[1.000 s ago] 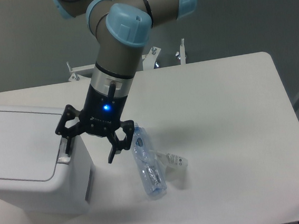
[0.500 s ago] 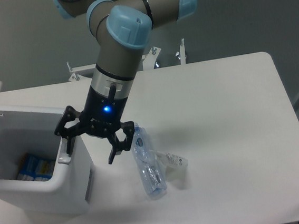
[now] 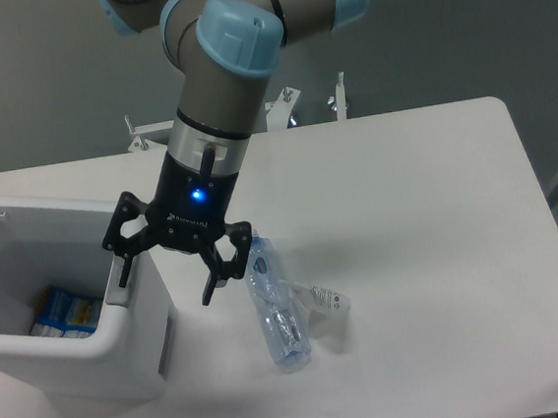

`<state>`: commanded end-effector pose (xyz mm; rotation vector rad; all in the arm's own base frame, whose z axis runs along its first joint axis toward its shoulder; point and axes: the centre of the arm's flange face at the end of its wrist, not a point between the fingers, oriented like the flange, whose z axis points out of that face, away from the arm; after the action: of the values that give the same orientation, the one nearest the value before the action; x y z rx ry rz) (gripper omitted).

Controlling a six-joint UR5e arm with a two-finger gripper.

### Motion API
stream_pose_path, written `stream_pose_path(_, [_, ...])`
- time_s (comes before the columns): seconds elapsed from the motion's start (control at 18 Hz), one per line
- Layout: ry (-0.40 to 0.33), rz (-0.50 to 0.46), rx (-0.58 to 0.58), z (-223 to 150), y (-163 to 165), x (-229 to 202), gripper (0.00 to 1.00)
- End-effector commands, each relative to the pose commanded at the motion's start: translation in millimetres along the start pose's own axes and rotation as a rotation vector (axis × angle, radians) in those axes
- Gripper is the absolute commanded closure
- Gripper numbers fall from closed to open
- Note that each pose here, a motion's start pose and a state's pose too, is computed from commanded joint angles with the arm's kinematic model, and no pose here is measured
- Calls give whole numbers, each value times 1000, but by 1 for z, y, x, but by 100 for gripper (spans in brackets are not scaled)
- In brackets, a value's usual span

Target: Open the trash can

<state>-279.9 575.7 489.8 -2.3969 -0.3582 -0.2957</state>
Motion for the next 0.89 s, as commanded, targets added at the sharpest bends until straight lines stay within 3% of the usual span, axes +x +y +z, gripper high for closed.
stream_pose_path(0.22, [-52,-5,-7,9,5,-39,0])
stream_pose_path(0.67, [-78,-70,-35,25,21,-106,0])
stream_pose_path(0.89, [-146,-5,-86,28,38,-147,0])
